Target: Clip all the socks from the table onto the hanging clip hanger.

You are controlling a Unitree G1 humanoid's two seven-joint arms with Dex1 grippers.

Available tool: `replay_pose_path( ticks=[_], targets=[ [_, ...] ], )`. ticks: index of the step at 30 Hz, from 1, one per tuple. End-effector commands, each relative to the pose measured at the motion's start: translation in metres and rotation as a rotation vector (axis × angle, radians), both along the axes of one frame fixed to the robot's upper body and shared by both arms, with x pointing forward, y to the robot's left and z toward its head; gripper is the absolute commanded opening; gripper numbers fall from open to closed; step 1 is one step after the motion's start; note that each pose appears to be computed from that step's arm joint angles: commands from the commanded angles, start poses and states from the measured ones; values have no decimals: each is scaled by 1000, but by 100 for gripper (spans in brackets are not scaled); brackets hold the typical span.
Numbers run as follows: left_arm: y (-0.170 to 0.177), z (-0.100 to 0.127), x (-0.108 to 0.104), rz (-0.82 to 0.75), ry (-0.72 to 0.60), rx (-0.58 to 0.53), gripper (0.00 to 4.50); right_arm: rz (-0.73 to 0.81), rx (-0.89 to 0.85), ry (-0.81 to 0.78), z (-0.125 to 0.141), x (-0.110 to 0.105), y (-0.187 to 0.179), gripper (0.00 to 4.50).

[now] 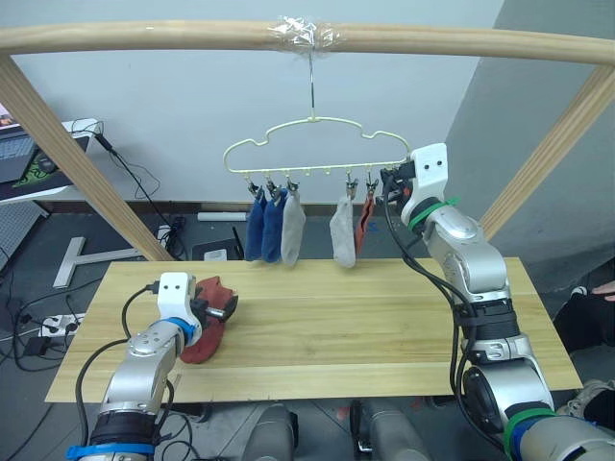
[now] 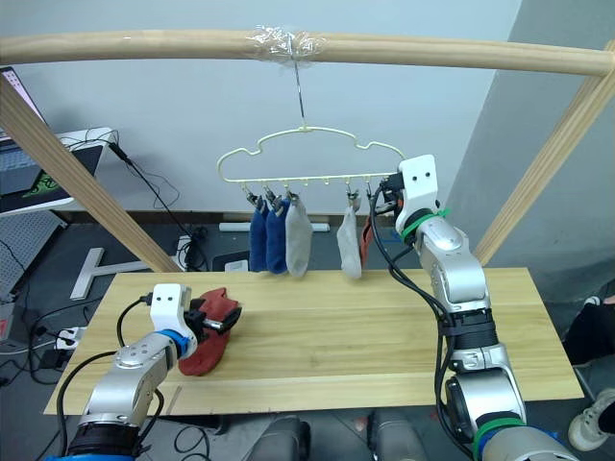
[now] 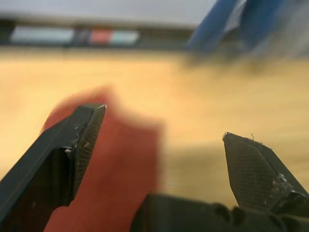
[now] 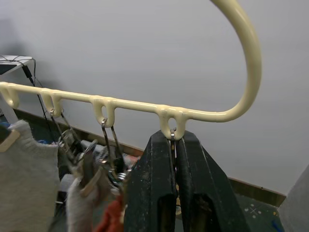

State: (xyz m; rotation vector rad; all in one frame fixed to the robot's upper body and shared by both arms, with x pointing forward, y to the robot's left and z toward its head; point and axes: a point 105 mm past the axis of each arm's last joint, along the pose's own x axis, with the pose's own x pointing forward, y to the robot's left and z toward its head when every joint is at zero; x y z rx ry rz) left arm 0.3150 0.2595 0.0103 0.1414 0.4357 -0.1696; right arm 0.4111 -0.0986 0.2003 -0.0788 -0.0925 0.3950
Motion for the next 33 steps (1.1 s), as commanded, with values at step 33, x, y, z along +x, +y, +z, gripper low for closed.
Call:
replay_pose_path(
  ticks=[33],
  targets=[
    [23, -14, 10, 82, -42, 53, 450, 15, 19, -4, 9, -8, 2, 4]
  ],
)
